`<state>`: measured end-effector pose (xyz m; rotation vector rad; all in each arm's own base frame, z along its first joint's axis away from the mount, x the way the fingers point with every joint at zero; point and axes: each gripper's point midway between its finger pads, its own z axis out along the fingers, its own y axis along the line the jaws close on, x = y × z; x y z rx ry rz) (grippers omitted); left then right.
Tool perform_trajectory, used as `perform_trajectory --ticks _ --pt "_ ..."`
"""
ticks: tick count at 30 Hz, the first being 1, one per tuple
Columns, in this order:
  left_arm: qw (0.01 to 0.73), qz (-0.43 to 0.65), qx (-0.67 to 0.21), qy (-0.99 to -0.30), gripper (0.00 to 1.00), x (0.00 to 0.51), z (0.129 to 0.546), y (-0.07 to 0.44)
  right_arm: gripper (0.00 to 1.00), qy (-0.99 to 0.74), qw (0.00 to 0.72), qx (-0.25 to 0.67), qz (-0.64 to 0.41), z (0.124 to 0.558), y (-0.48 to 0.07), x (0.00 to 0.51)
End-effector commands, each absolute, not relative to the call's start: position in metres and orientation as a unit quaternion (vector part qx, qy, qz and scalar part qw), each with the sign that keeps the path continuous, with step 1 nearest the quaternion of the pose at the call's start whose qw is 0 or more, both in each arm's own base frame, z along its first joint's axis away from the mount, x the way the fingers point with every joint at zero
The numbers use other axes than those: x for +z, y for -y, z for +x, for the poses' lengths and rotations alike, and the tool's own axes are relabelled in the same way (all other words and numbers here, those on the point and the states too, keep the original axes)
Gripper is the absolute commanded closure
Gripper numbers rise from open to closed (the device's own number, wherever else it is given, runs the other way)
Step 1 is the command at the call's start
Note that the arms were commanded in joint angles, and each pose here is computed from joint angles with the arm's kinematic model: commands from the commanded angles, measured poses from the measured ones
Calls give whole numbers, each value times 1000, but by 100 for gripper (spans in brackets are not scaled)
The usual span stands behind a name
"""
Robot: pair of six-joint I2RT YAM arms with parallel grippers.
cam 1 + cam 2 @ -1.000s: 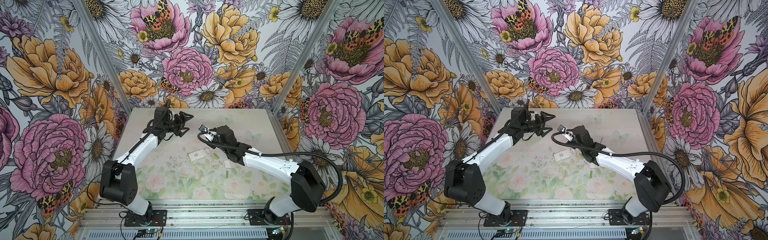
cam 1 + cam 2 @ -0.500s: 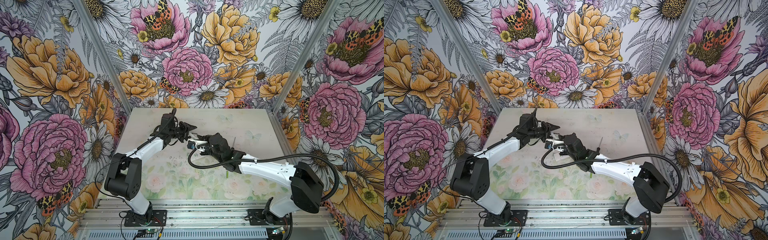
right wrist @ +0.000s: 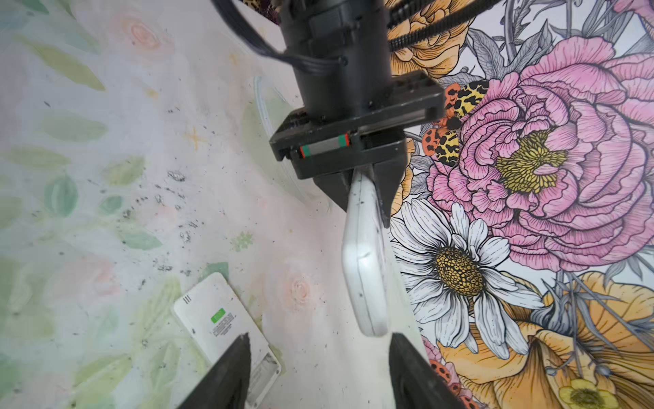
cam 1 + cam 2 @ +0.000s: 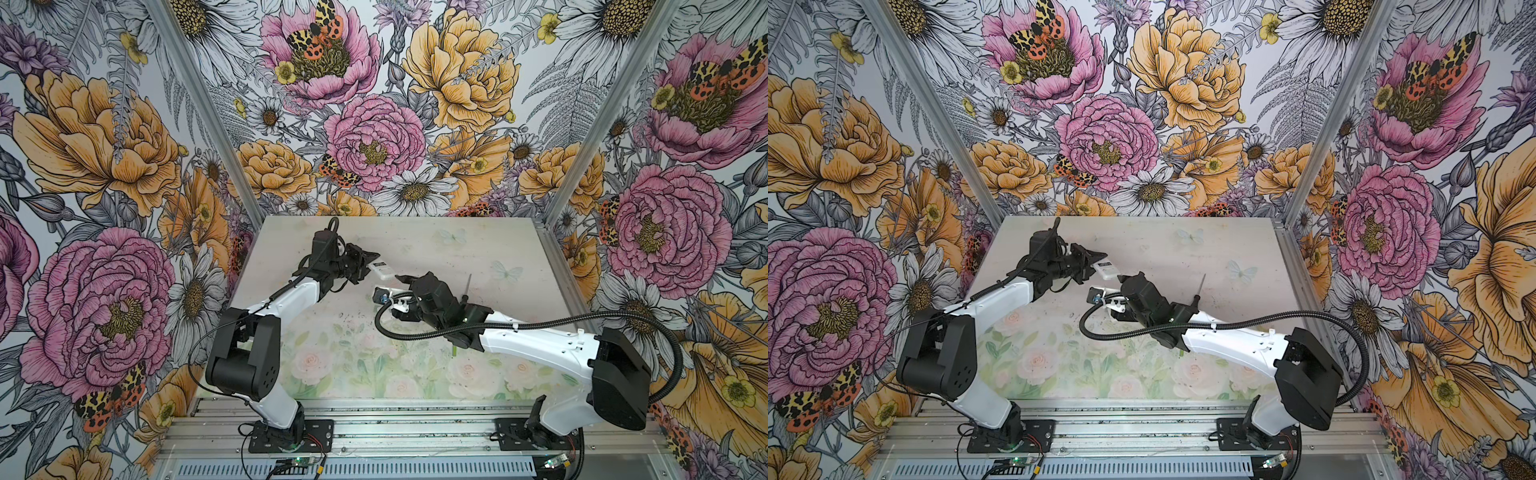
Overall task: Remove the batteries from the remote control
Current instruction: 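Grasp the red-faced remote with the left gripper while the right gripper releases it, then lower the remote with the left gripper while the right reaches for the screwdriver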
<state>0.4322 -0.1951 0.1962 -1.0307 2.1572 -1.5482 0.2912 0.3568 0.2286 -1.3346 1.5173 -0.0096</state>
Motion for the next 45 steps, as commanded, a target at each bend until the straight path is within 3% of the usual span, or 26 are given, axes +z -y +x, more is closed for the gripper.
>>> perform_trajectory --ticks 1,3,6,9,12,16,27,41,45 --pt "261 -338 -543 -723 100 228 463 167 33 -720 527 167 -420 268 -361 270" --pt "311 -315 -540 -716 100 234 474 159 28 -745 521 230 -348 268 -358 282" --pt "377 -274 -538 -702 100 238 486 154 23 -782 500 332 -167 302 -337 305" --pt "431 -233 -547 -678 100 246 490 156 27 -802 389 450 57 360 -307 294" --pt "464 -205 -555 -659 100 253 490 161 30 -766 309 548 132 387 -326 287" --pt "490 -196 -558 -640 100 257 486 164 30 -724 264 616 164 403 -356 279" --pt "490 -185 -556 -646 100 244 487 177 31 -742 203 608 197 410 -381 211" --pt "496 -167 -580 -624 100 257 483 189 55 -756 200 576 239 418 -374 169" --pt "481 -169 -584 -631 100 238 486 195 70 -754 200 575 246 421 -368 161"
